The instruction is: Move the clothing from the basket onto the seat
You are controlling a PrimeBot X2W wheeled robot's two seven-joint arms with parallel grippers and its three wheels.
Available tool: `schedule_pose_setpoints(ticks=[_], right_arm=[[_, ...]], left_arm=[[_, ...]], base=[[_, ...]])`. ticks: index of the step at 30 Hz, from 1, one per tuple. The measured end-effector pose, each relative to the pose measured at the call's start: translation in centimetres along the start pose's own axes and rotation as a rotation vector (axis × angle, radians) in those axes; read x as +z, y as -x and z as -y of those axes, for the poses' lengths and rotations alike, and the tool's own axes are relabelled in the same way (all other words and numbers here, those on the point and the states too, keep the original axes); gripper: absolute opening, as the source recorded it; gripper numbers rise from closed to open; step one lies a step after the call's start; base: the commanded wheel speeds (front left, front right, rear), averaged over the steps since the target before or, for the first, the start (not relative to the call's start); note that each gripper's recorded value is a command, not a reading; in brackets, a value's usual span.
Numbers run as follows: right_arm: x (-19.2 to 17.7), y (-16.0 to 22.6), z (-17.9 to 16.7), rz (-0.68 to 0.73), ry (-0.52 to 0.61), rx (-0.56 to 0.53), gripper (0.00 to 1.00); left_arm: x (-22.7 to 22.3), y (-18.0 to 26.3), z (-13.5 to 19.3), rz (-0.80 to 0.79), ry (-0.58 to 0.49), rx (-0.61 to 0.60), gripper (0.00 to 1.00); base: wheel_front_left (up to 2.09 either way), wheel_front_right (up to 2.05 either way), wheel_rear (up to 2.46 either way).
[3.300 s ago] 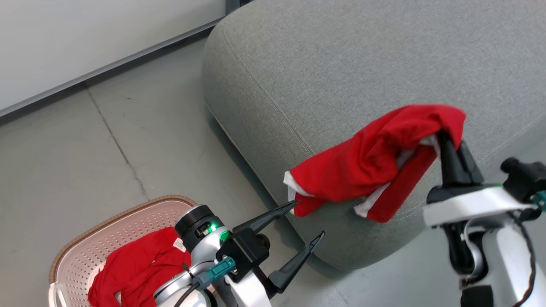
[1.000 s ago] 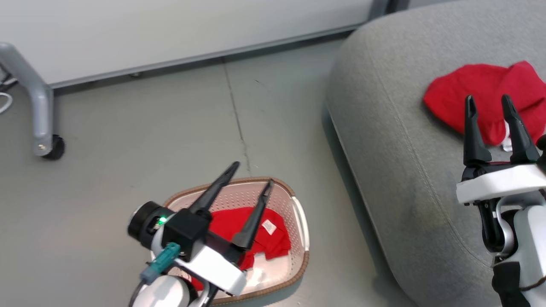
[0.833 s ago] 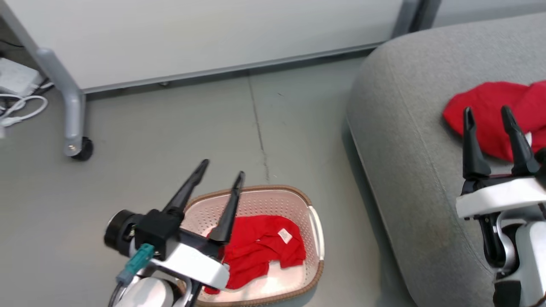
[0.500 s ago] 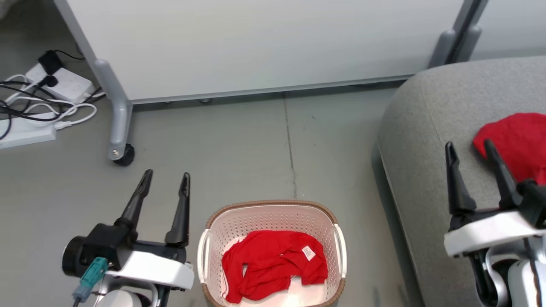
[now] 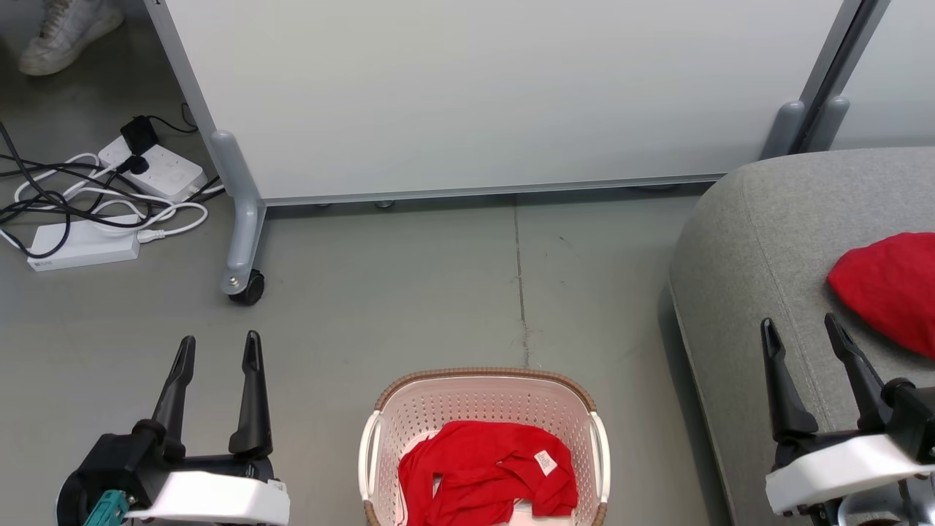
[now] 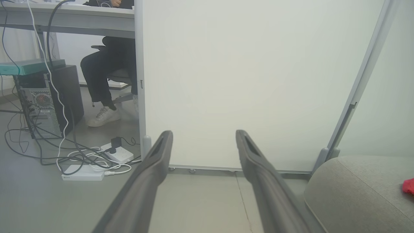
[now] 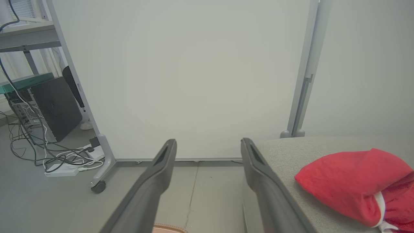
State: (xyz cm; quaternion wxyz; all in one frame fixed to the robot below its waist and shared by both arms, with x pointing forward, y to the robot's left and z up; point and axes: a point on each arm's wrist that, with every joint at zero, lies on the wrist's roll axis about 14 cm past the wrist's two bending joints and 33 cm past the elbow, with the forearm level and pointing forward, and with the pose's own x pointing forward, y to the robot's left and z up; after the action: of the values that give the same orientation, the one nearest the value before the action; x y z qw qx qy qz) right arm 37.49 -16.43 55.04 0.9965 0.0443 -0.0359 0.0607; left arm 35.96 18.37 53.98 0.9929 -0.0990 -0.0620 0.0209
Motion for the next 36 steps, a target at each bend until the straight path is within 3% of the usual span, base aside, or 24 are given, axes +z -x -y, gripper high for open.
schedule_pose_setpoints(ticks=[36], right_arm=[[-0.8, 0.9, 0.0, -0.033, -0.025, -0.005, 1.00]], left_arm=[[-2.8, 1.2, 0.7, -0.091, -0.071, -0.060, 1.00]], base=[[0.00, 0.00, 0.00]])
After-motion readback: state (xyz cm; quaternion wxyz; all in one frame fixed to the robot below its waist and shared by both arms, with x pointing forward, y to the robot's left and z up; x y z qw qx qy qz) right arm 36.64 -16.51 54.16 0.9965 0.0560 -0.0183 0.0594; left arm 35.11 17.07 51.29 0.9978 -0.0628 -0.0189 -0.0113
